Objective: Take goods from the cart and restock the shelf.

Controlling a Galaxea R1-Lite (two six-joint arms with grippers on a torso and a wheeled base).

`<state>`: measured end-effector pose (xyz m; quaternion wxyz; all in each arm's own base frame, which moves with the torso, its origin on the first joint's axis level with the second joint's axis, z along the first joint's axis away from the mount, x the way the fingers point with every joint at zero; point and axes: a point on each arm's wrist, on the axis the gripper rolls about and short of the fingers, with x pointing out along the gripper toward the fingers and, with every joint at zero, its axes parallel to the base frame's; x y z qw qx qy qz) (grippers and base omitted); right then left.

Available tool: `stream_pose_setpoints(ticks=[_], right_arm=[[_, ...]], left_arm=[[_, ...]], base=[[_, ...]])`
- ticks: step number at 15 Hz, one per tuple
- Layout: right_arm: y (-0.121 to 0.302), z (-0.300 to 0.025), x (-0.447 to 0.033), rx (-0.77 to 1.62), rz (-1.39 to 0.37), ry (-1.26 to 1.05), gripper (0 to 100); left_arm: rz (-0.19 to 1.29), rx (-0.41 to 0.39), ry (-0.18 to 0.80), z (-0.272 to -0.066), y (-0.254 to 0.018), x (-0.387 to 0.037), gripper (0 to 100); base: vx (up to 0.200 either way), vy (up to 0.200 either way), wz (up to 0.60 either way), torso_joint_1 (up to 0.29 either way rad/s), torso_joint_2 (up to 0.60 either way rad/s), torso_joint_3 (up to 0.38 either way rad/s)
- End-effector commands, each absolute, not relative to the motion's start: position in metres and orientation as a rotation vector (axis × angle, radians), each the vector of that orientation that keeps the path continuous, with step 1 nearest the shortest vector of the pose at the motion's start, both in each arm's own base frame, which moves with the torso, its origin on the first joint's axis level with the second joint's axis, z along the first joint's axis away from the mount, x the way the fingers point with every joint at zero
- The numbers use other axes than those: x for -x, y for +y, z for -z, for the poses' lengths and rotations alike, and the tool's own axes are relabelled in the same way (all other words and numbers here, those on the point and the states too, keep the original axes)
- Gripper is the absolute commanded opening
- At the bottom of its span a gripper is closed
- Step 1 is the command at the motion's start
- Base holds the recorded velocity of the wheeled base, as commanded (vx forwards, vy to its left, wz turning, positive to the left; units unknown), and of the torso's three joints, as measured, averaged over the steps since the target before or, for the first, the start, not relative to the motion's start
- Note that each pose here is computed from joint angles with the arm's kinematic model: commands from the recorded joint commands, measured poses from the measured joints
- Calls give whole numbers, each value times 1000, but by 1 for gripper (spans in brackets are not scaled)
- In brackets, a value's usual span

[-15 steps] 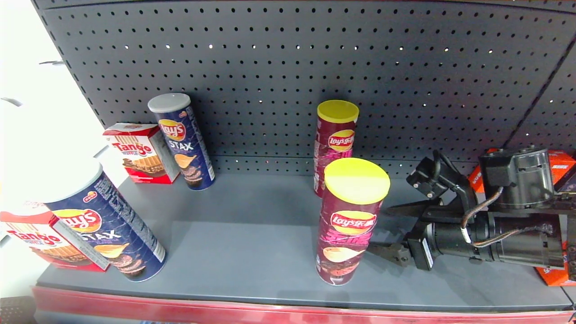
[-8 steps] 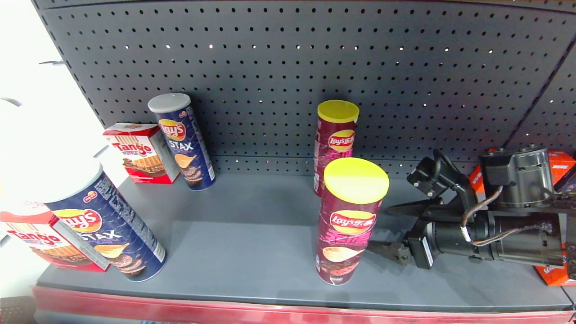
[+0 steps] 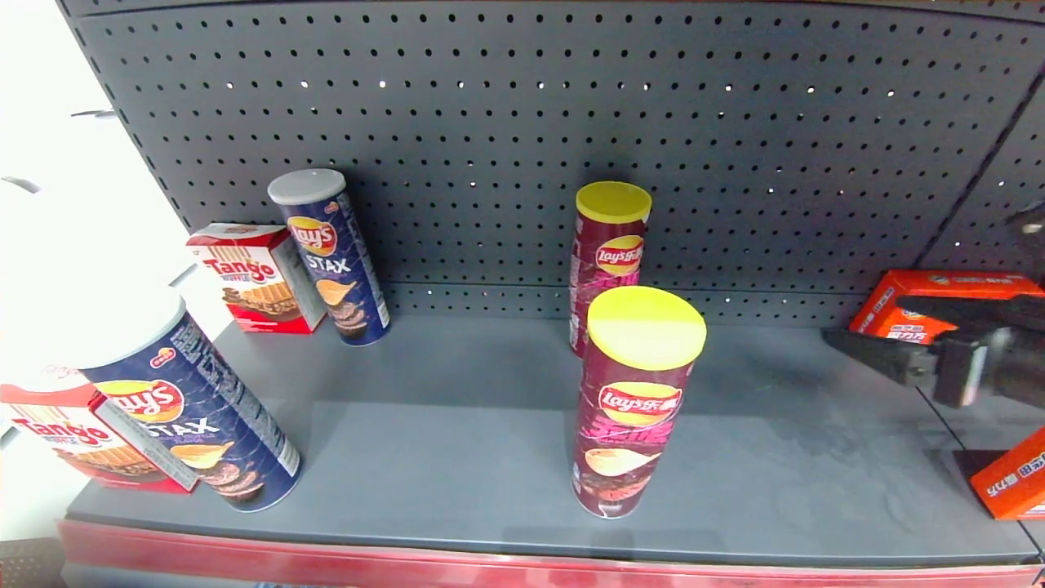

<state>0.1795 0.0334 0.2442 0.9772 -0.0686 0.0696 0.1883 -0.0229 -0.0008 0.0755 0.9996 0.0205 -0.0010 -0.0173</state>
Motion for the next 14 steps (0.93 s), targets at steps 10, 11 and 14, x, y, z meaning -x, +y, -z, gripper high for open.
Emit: stream_pose_setpoints(ticks=[10,11,14], right_arm=[[1,-114,24,30,133,-76,100],[-1,-110,22,28,194,-74,100],[-5,-85,17,-13,339,7,100]], left_arm=[[35,-63,-1,-75,-1,23,100],[35,-63,-1,-75,-1,23,100],[31,-71,0,-75,-1,23,100]], base=[[0,0,0,0,0,0],[0,0,0,0,0,0],[0,0,0,0,0,0]])
